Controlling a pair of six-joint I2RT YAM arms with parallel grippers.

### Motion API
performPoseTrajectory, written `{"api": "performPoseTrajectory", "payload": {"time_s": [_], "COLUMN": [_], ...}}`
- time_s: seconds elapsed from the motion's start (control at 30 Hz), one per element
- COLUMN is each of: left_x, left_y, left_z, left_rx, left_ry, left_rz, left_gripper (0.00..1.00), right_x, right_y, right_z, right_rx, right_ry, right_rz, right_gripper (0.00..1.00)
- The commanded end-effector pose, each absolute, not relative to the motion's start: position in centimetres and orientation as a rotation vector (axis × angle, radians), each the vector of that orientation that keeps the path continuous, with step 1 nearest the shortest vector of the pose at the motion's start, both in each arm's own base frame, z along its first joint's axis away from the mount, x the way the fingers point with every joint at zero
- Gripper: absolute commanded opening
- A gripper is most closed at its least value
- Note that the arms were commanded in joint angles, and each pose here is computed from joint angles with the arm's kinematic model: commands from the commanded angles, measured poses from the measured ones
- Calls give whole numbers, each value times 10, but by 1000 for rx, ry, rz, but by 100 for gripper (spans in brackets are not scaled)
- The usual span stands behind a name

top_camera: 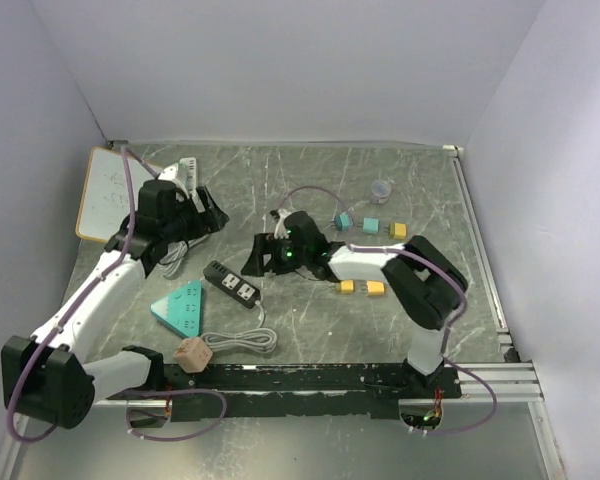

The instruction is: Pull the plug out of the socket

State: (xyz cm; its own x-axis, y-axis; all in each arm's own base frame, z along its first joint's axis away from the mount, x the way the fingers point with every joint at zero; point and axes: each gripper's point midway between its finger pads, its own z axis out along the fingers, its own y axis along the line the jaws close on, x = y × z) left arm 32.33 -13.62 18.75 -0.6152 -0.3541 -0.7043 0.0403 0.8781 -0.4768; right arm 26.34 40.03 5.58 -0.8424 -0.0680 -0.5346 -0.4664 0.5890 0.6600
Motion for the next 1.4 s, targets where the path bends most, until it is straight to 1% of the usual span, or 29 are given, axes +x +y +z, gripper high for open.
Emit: {"api": "performPoseTrajectory", "payload": {"time_s": [0.0, 0.07, 0.17, 0.3, 0.4, 0.47, 0.53, 0.63, 0.77, 0.93, 0.97, 1.07, 1.1, 1.17, 1.2, 1.3, 1.37], "left_x": [355, 377, 408, 453, 487, 503, 519, 530, 542, 554, 558, 569, 574, 581, 582, 586, 583], "left_y": [-112, -94, -73, -55, -40, -26, -19, -10, -12, -27, -30, -35, -37, -41, -45, -76, -102], "left_z": [193, 191, 166, 153, 142, 133, 125, 108, 88, 67, 66, 65, 65, 64, 61, 64, 69], "left_rx": [-256, -319, -385, -443, -405, -400, -317, -281, -208, -177, -164, -141, -122, -100, -92, 2, 118], "left_ry": [2183, 2219, 2313, 2325, 2304, 2310, 2316, 2360, 2385, 2406, 2404, 2390, 2381, 2378, 2388, 2397, 2375], "left_rz": [-429, -321, -228, -218, -91, 24, 100, 193, 197, 108, 96, 73, 59, 41, 22, -102, -131], "left_gripper": [93, 97, 99, 98, 97, 98, 97, 97, 92, 76, 71, 62, 57, 50, 45, 34, 32], "right_x": [281, 281, 280, 274, 272, 269, 268, 266, 266, 267, 267, 267, 266, 264, 263, 261, 261], "right_y": [359, 339, 313, 290, 280, 277, 275, 274, 273, 274, 274, 272, 271, 270, 269, 265, 262], "right_z": [88, 89, 91, 85, 84, 84, 84, 84, 84, 87, 86, 86, 84, 84, 84, 83, 83], "right_rx": [-381, -357, -318, -287, -270, -268, -266, -263, -255, -249, -247, -245, -241, -234, -227, -213, -203], "right_ry": [2270, 2269, 2253, 2253, 2251, 2246, 2243, 2240, 2243, 2240, 2244, 2255, 2260, 2265, 2267, 2274, 2277], "right_rz": [1090, 1068, 1044, 1007, 997, 1007, 1010, 1014, 1019, 1021, 1017, 1006, 1004, 1005, 1002, 990, 972], "right_gripper": [84, 86, 87, 87, 88, 88, 88, 88, 88, 87, 87, 86, 86, 86, 86, 86, 86]}}
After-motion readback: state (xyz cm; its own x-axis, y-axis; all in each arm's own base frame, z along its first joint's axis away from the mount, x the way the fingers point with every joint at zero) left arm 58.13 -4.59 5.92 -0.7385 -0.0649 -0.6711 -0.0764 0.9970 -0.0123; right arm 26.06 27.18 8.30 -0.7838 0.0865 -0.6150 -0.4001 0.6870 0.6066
